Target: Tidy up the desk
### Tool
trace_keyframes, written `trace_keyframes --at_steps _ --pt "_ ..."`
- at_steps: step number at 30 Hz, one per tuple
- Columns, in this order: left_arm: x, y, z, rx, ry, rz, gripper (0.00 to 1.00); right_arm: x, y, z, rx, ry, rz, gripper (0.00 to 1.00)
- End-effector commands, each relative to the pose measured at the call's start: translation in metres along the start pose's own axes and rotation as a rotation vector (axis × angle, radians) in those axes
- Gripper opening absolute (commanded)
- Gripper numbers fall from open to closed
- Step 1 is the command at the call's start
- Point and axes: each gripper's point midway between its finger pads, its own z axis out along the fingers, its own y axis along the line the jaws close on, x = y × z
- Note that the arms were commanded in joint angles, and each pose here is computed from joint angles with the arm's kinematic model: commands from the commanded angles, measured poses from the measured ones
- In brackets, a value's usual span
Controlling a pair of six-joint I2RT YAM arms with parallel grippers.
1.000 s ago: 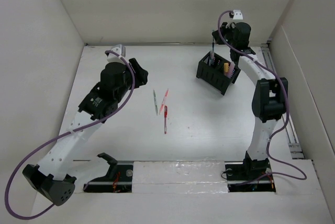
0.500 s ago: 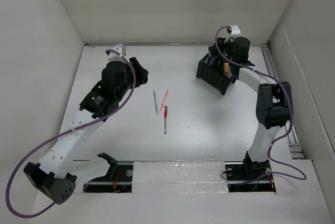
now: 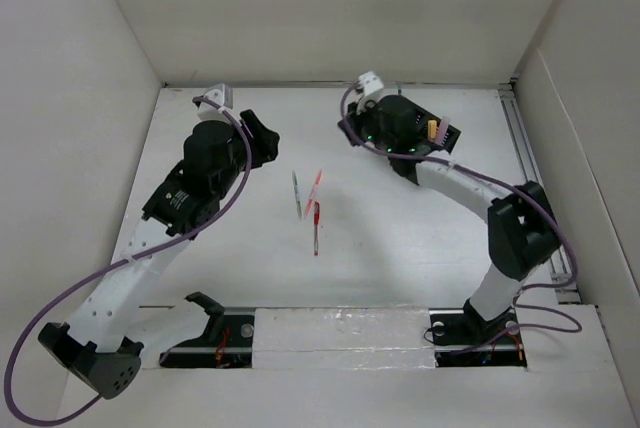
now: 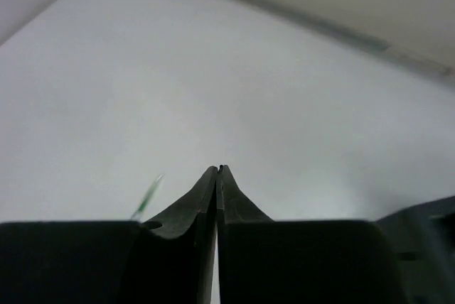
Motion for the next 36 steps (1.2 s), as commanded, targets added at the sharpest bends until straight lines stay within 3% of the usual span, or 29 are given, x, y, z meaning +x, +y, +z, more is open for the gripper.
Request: trace_keyframes --at_steps 1,3,7,22,32,36 --pt "-0.008 -0.001 -0.010 0.019 -0.036 0.006 0.46 0.087 0.031 0.007 -0.003 0.256 -0.003 0.12" --pt "-0.008 0.000 -0.012 0.020 -0.037 0.007 0.46 0.114 0.054 0.016 -0.033 0.347 0.000 0.31" --pt "-0.007 0.001 -0.015 0.026 -0.036 0.011 0.46 0.140 0.062 0.029 0.028 0.447 -0.027 0.46" --pt "-0.003 0.006 -0.026 0.035 -0.042 0.014 0.46 0.208 0.063 0.047 0.080 0.629 -0.053 0.45" --pt "0.000 0.007 -0.027 0.042 -0.037 0.008 0.46 0.189 0.085 0.057 0.016 0.554 -0.032 0.32" --pt "-0.006 0.007 -0.030 0.035 -0.059 0.011 0.46 0.172 0.098 0.064 -0.031 0.500 -0.046 0.35"
